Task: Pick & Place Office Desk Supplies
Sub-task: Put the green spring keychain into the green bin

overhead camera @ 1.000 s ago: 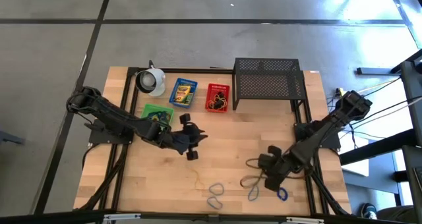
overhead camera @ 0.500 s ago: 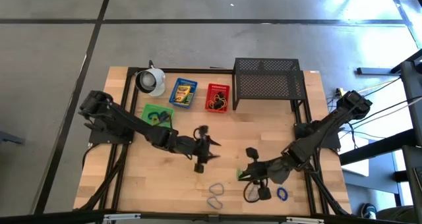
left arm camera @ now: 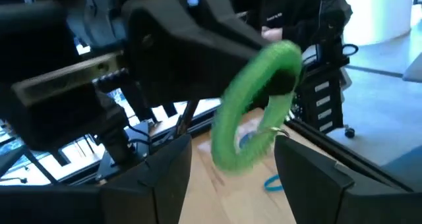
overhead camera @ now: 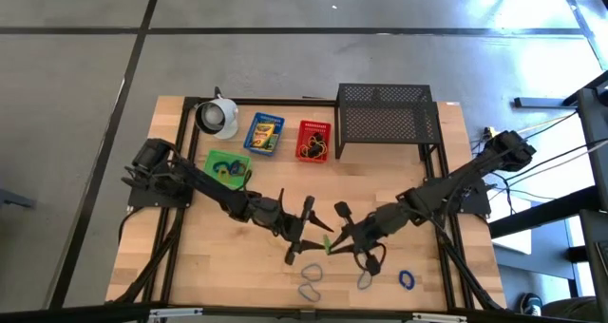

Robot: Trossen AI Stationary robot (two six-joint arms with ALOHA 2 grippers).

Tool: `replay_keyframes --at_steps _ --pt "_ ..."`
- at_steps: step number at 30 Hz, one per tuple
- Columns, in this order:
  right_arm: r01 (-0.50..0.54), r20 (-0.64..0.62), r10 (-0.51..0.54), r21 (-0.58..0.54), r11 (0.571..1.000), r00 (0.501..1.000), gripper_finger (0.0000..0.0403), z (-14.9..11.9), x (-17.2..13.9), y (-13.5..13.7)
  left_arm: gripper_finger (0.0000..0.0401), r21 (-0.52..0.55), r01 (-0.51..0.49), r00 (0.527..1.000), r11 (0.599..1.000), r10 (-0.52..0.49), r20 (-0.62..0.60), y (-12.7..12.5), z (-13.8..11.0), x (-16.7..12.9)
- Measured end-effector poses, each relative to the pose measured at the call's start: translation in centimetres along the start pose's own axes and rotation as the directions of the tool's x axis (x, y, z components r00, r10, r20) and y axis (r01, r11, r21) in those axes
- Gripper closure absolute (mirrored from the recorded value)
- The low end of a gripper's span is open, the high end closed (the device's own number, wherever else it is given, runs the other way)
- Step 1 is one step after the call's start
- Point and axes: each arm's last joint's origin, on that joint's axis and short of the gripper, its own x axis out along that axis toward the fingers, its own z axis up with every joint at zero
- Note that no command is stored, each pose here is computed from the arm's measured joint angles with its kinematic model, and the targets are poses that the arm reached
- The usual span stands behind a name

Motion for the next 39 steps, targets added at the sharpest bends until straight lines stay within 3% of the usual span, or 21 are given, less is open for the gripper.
replay_keyframes --at_steps 5,10,13,19,26,29,34,39 --pt "0.002 -0.003 -0.002 0.009 1.000 1.000 0.0374 -0.2 0.2 -0.8 0.0189 -0.026 0.007 1.000 1.000 -0.007 0.014 -0.1 0.1 0.0" --pt "0.007 -0.010 -0.007 0.010 1.000 1.000 0.0373 -0.3 0.3 -1.0 0.0191 -0.027 0.082 0.996 0.996 -0.081 0.040 -0.4 0.3 0.0" --pt "0.005 -0.018 -0.005 0.009 1.000 1.000 0.0373 -0.4 0.3 -0.9 0.0206 -0.044 0.053 0.998 0.998 -0.051 0.033 -0.3 0.3 0.0" --pt "0.007 -0.015 -0.006 0.015 1.000 1.000 0.0373 -0.3 0.3 -1.0 0.0273 -0.054 0.005 1.000 0.999 -0.004 0.013 -0.1 0.2 0.0" --pt "0.010 -0.015 -0.009 0.106 0.994 1.000 0.0373 -0.3 0.3 -1.0 0.0378 -0.052 0.004 1.000 0.999 -0.003 0.009 -0.1 0.1 0.0" --pt "0.053 -0.018 -0.050 0.184 0.981 0.999 0.0371 -0.3 0.3 -1.2 0.0385 -0.052 -0.001 1.000 0.999 0.001 0.007 0.0 0.1 0.0" --pt "0.109 -0.034 -0.103 0.277 0.955 0.994 0.0343 -0.5 0.3 -1.8 0.0377 -0.052 -0.008 1.000 0.999 0.008 0.004 0.0 0.1 0.0" --pt "0.137 -0.057 -0.125 0.322 0.937 0.991 0.0285 -0.7 0.1 -2.2 0.0381 -0.063 -0.051 0.998 0.997 0.048 -0.035 0.1 -0.2 0.0"
